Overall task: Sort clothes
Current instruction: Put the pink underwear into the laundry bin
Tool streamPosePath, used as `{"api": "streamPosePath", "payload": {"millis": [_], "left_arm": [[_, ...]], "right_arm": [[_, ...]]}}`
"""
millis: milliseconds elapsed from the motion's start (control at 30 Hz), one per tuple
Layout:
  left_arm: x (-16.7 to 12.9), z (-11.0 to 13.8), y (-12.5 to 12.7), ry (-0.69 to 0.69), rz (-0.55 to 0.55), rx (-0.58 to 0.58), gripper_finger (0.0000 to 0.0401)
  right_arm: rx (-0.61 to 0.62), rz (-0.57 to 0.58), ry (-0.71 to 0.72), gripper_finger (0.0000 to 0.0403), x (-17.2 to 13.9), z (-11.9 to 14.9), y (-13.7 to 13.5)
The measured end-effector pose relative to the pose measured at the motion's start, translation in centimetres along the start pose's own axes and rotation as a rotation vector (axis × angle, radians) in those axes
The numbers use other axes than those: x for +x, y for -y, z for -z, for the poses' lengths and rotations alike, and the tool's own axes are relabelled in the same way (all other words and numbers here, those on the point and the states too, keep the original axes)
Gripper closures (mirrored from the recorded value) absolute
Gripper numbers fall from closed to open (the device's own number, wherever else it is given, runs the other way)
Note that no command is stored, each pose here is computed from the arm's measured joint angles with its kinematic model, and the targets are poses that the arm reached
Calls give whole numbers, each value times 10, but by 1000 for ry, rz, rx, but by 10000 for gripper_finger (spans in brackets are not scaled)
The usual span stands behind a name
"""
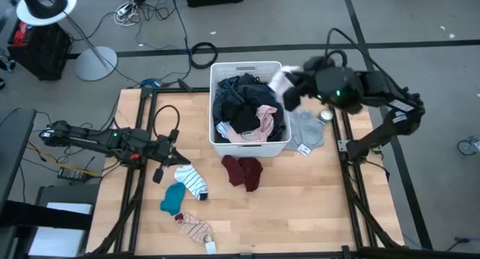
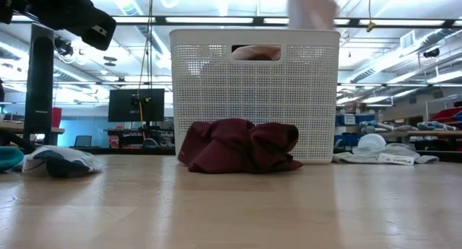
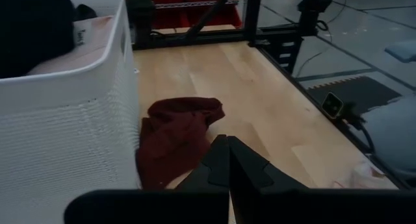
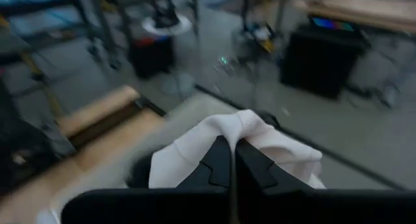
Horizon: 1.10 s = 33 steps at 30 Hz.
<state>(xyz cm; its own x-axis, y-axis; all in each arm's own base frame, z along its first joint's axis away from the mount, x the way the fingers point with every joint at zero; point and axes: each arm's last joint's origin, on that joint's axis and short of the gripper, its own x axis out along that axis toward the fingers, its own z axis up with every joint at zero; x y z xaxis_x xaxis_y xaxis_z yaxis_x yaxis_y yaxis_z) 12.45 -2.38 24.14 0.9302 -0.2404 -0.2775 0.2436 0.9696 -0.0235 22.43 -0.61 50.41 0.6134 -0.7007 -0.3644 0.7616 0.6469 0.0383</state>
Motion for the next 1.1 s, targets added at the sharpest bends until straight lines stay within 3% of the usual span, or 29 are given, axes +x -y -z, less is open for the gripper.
{"api": "streamPosePath", "payload": {"millis": [200, 367, 633, 833, 967, 1100], "left_arm": [[0, 0, 0, 0, -3, 0, 400], [0, 0, 0, 0, -3, -1, 400], [0, 0, 0, 0, -3, -2, 400], [4, 9, 0, 2, -3, -2, 400], [8, 17, -1, 6, -3, -2, 400], [8, 16, -1, 31, -3, -1, 400]], "right_arm": [[-48, -123, 123, 402, 41, -30, -20], [-58, -159, 116, 397, 88, -33, -25], [-112, -134, -77, 384, 178, -3, -36], [-92, -176, -355, 348, 237, 43, -46], [-81, -142, -555, 307, 258, 70, -39], [-98, -114, -617, 265, 257, 74, -34]]}}
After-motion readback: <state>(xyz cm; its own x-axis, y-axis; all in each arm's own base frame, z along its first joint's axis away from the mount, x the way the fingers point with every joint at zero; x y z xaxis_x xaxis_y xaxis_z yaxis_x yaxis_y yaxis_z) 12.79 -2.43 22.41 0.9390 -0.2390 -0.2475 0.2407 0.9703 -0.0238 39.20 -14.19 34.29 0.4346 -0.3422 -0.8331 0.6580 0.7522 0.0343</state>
